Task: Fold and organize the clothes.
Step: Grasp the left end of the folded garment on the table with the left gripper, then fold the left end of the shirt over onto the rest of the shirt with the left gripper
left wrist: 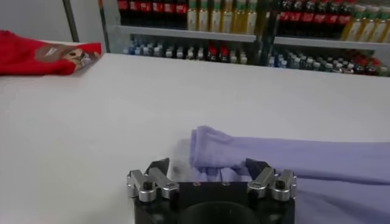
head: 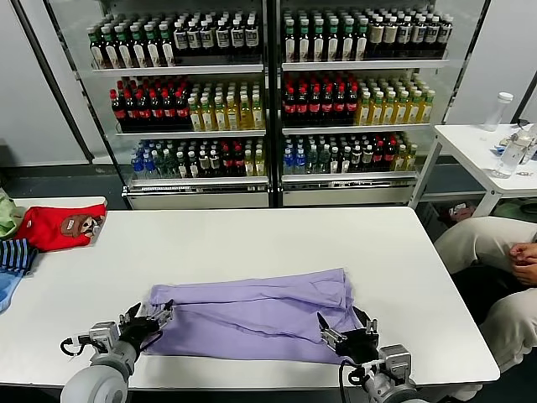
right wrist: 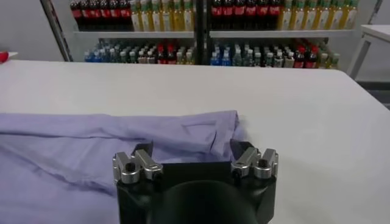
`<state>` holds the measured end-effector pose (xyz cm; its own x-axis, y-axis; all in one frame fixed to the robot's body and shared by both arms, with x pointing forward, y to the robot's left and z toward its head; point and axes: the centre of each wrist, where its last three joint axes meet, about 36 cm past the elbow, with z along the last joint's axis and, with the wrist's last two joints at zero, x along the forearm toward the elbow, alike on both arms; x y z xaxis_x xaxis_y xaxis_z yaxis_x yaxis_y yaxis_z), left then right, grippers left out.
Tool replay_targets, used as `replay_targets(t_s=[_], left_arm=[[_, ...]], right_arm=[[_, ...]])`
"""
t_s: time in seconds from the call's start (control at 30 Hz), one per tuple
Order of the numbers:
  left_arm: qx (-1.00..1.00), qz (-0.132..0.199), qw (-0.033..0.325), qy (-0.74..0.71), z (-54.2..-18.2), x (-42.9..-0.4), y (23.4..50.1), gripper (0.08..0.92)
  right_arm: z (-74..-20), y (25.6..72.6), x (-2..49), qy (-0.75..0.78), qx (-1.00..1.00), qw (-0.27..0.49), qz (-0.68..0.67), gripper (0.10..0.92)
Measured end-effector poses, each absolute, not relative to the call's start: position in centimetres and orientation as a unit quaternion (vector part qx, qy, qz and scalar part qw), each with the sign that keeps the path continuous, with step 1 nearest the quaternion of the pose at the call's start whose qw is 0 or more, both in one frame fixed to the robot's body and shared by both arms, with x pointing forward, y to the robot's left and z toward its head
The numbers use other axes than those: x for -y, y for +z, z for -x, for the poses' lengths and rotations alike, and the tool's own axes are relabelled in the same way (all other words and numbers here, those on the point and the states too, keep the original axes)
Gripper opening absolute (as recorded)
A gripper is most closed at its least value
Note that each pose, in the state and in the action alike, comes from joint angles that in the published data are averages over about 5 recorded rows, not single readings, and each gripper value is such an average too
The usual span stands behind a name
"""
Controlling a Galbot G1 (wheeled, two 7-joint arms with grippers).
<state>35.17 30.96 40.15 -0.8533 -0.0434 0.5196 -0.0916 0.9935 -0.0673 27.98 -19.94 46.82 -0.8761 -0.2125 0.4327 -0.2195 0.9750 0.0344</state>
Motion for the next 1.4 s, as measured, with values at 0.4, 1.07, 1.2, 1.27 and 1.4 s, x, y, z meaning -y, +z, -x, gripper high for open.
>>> replay_targets(t_s=[0.4,1.07,1.2,1.27,1.4], left_arm=[[0.957,-0.050,0.281,0.052,-35.1,-29.2,39.9,0.455],[0.965,-0.108,0.234,-0.052,-35.2,-31.6,42.8,0.113],[0.960,-0.149,0.222,-0.088,-34.8,-35.6,44.3,0.113],[0.956,-0.171,0.216,-0.105,-34.6,-37.8,45.2,0.113],[0.949,-0.203,0.204,-0.131,-34.1,-41.2,47.1,0.113]], right_arm=[[-28.0,46.4,19.7,0.016,0.968,0.224,-0.112,0.823],[-28.4,47.0,20.0,0.025,0.971,0.210,-0.109,0.823],[-28.6,47.2,20.1,0.025,0.972,0.205,-0.109,0.823],[-28.7,47.3,20.2,0.026,0.973,0.202,-0.109,0.823],[-28.9,47.5,20.4,0.028,0.974,0.199,-0.107,0.823]])
